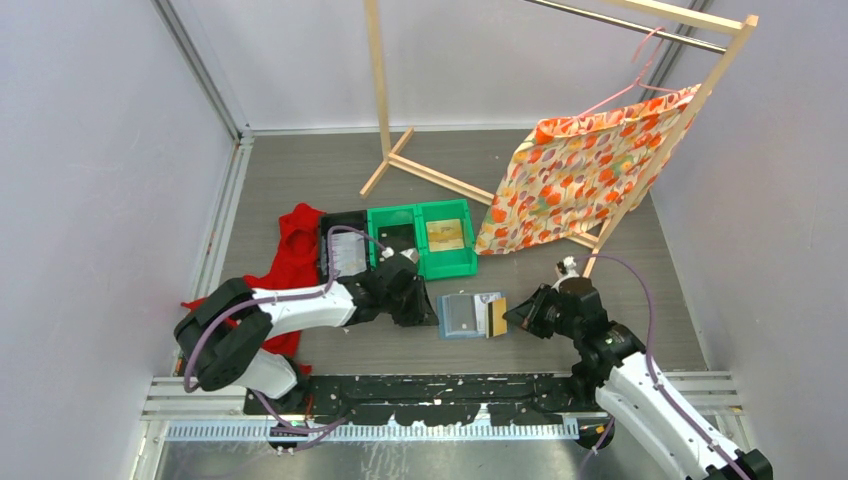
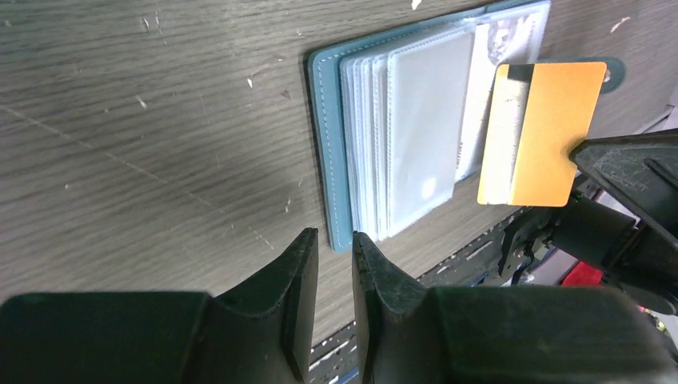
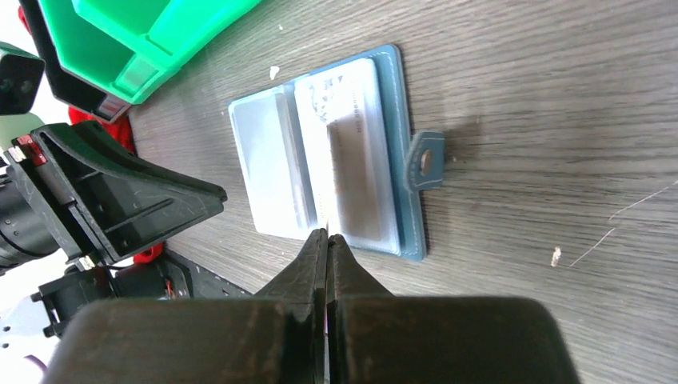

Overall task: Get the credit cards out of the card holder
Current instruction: Remove the credit card from the card holder.

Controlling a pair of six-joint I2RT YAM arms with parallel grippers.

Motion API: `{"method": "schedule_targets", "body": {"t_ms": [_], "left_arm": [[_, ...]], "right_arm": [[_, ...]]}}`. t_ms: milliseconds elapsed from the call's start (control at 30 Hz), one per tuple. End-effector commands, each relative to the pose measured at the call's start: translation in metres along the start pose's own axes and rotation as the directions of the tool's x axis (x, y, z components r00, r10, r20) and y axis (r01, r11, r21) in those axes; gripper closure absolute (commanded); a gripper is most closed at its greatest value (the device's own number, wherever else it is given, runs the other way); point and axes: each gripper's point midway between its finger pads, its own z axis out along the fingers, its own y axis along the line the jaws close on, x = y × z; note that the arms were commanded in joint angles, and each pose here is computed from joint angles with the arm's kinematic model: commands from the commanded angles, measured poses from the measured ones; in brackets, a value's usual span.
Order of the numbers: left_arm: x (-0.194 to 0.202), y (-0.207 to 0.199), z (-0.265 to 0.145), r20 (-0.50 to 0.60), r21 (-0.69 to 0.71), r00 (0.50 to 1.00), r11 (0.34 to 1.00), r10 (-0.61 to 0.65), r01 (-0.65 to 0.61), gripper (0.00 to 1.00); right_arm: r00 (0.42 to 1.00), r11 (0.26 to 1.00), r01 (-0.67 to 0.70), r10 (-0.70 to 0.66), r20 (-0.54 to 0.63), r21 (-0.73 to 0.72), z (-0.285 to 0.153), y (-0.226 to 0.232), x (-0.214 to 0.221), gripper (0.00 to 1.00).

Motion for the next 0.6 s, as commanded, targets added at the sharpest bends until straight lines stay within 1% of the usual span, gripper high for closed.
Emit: {"method": "schedule_targets", "body": {"t_ms": [0, 200, 400, 567], "left_arm": [[-0.008, -0.011, -0.021, 0.032, 0.006, 0.998, 0.999, 0.047, -0.048, 0.76], [-0.018, -0.022, -0.048, 0.086, 0.017, 0.994, 0.997, 0.070, -0.071, 0.76], [-0.013, -0.002, -0.079, 0.092, -0.046, 0.993, 0.997, 0.070, -0.066, 0.75], [-0.023, 0.013, -0.109, 0.173, -0.077, 0.984, 0.996, 0.048, -0.035, 0.74]], "right_arm": [[0.998, 0.998, 0.066, -0.066, -0.006, 0.018, -0.012, 0.010, -0.008, 0.99], [0.991, 0.991, 0.131, -0.131, 0.003, -0.030, -0.029, 0.041, -0.021, 0.99], [0.974, 0.973, 0.227, -0.228, 0.002, -0.040, -0.044, 0.072, -0.037, 0.99], [0.947, 0.945, 0.319, -0.321, -0.019, -0.072, -0.047, 0.103, -0.039, 0.99]]}}
